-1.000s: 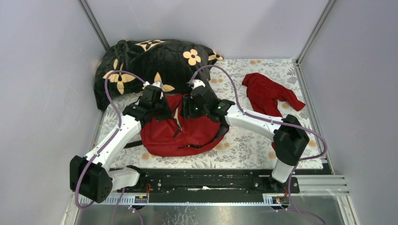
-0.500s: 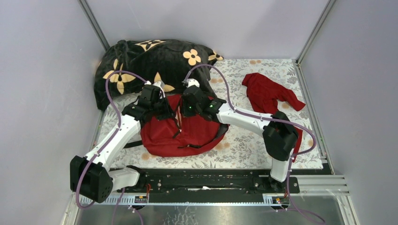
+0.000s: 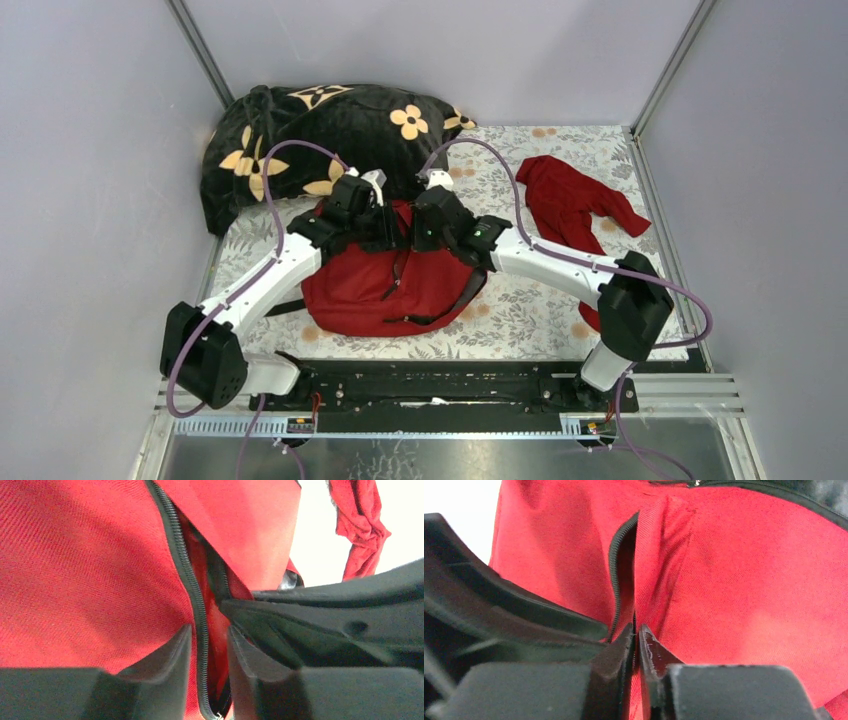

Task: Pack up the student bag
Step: Zip the student bag at the center of the board.

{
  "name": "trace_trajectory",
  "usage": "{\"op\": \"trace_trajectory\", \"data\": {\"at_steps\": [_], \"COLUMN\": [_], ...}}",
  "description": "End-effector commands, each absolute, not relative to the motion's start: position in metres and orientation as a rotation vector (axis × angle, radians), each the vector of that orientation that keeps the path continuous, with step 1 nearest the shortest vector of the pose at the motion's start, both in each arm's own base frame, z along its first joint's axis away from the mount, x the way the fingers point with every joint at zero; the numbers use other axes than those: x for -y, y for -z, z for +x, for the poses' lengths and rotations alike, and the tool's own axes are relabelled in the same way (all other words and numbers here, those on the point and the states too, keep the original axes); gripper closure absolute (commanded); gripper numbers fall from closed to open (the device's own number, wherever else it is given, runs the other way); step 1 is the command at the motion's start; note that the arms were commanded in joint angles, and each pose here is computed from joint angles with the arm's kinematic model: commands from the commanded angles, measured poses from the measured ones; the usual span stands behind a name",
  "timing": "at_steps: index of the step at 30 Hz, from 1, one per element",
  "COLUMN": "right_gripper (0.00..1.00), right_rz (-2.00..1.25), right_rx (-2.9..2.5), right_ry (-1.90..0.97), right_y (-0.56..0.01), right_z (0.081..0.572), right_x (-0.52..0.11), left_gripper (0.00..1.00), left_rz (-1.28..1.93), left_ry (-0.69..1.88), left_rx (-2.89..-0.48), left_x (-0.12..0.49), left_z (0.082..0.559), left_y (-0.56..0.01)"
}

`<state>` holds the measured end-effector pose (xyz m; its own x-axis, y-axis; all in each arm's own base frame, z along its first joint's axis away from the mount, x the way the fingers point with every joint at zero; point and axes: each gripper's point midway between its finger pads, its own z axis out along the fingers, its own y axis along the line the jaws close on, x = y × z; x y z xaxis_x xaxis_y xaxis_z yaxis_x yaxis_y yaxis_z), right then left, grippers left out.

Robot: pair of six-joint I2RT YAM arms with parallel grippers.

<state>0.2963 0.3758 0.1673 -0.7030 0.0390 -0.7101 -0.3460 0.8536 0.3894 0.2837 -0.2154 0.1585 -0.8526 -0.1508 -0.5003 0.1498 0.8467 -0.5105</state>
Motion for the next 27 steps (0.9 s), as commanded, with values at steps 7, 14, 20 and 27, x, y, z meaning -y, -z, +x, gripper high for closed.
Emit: {"op": "trace_trajectory", "data": {"at_steps": [7,14,20,27], "right_gripper": [0.5,0.3,0.46,0.32], "right_rz": [-0.143,-0.257,-0.452,-0.493], "right_rx": [-2.148,-2.067,-1.986,-1.97], "right_ry": [-0.777,-0.93,-1.058,-1.037], "right_y": [-0.212,-0.215,-0.192,-0.18], "right_z": [0.287,0.245,0.201,0.194], "right_x": [-0.352,-0.333,-0.345,-0.359], "left_gripper": [0.52,0.5,0.47,0.47], "left_rz": [0.06,0.337,0.514,0.569], "left_ry": [0.662,0.661,0.65,0.478], "left_rx": [-2.307,-2.289,-2.38,-2.495], "left_x": [0.197,0.185,0.197,0.199], "left_z": [0.283,0.225,0.175,0.174], "left_y": [-0.228,-0.229,-0.199,-0.165]}}
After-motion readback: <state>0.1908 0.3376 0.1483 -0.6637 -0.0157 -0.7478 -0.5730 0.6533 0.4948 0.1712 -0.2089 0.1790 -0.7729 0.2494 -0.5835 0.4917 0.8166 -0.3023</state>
